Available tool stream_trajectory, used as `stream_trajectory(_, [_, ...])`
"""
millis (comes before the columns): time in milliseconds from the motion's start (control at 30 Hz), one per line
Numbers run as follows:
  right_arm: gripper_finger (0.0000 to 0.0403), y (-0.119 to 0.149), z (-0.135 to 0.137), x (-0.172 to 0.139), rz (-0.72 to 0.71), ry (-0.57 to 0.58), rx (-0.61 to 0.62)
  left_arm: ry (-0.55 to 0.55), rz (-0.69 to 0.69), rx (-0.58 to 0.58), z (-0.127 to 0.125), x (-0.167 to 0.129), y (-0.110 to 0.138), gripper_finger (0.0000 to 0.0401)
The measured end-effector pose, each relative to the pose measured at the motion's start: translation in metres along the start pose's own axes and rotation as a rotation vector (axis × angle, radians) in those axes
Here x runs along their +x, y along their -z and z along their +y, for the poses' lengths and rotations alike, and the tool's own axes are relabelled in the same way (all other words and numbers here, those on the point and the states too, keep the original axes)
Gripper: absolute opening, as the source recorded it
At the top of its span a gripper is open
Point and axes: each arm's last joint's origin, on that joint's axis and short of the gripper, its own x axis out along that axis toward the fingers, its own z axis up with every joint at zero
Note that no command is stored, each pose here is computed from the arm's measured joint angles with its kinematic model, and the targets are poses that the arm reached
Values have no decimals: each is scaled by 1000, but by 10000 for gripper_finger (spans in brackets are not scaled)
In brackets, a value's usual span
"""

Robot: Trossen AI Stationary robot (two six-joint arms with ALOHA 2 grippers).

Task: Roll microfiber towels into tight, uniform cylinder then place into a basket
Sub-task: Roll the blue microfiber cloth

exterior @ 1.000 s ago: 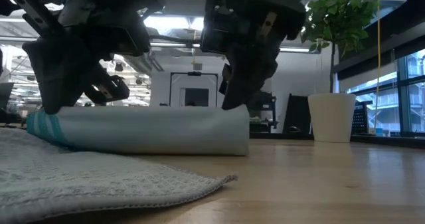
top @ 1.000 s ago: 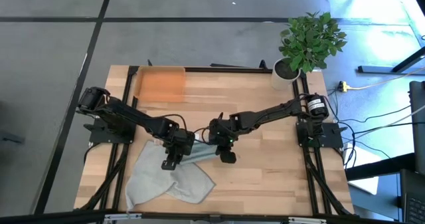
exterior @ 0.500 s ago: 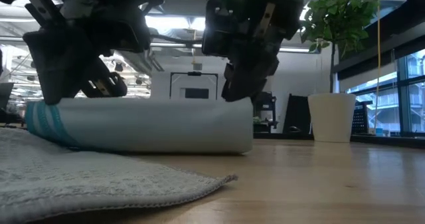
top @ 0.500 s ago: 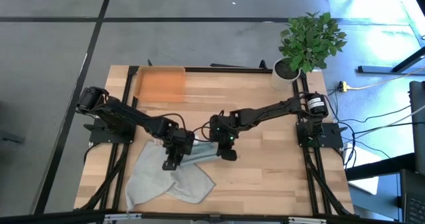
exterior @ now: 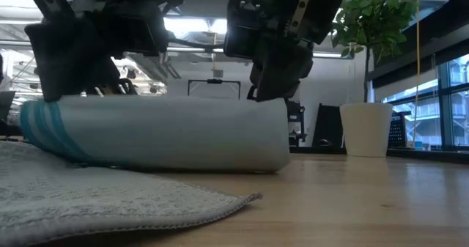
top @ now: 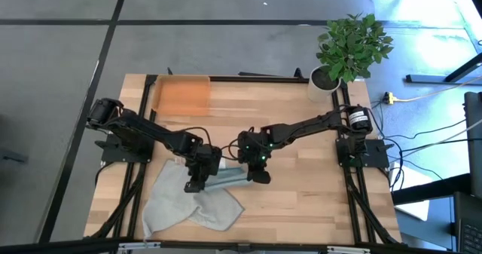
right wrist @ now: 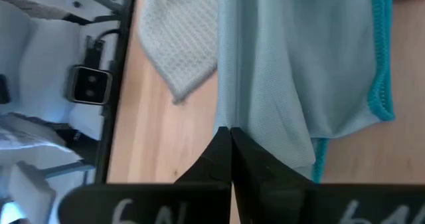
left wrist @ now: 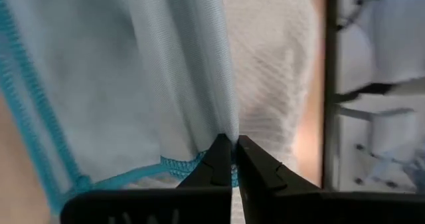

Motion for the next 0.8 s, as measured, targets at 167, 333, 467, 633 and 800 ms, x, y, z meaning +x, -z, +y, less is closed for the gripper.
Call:
stream_trajectory(167, [0,-1,-8,-6,-9,-11,25,59,10,-53,11,-8,-2,0])
stream_trajectory(333, [0,-1,-18,-12,-21,37,76,-41,-6,-125,28,-16,-1,0])
stream_trajectory(467, [0,-2,-23,-15,-34,98,90,-128,-12,-161,35,-20,0,0])
stream_trajectory(633, [0,-3,-26,-16,-50,153,90,-182,-9,-171,37,-20,2,0])
stream_trajectory(800, [0,-3,-29,-17,-68,240,85,-206,-13,-177,38,-20,2,0])
